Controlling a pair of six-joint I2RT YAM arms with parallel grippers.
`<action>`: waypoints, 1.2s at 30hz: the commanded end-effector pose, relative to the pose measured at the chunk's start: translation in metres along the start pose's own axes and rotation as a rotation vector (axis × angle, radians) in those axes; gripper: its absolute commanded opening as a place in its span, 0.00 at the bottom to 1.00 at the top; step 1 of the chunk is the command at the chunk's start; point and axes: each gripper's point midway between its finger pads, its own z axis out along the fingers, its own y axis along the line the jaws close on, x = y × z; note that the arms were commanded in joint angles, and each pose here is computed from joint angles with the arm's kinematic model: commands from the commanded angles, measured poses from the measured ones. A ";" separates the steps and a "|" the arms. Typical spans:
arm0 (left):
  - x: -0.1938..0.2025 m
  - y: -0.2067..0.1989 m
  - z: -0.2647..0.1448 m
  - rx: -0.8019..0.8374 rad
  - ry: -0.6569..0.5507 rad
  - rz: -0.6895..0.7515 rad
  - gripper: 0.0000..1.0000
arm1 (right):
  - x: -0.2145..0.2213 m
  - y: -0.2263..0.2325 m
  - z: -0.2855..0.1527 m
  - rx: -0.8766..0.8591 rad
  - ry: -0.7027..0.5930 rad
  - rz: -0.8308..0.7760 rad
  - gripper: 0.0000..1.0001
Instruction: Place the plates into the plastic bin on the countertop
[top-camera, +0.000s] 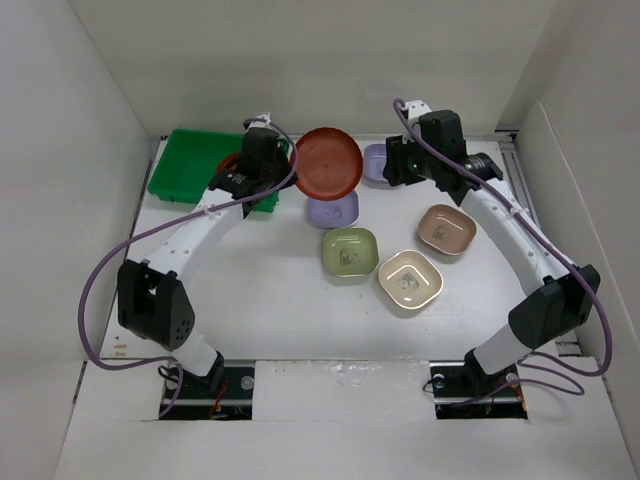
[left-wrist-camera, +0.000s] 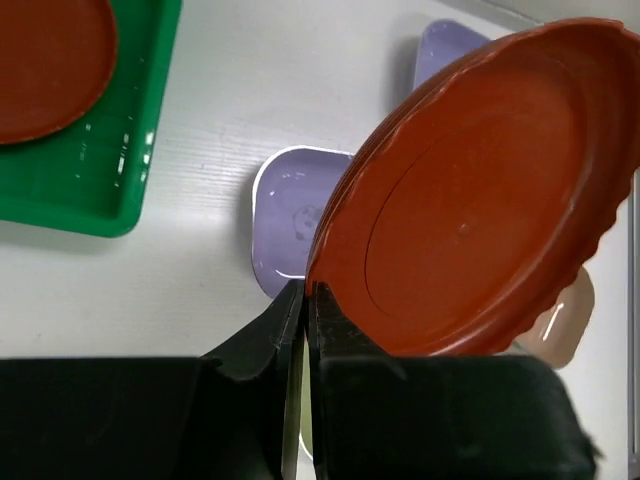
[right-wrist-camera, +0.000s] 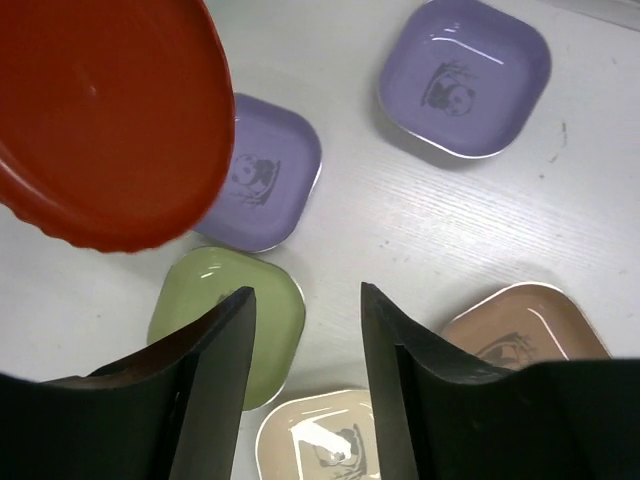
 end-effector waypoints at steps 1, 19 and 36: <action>-0.040 -0.008 -0.017 -0.044 -0.113 -0.029 0.00 | -0.021 0.002 -0.004 -0.044 -0.081 0.009 0.52; -0.111 0.214 0.091 -0.485 -0.014 -0.351 0.00 | 0.014 0.016 -0.015 -0.054 -0.077 0.005 0.70; -0.127 0.182 0.045 -0.481 -0.132 -0.319 1.00 | 0.030 0.019 -0.004 -0.038 -0.032 -0.005 0.70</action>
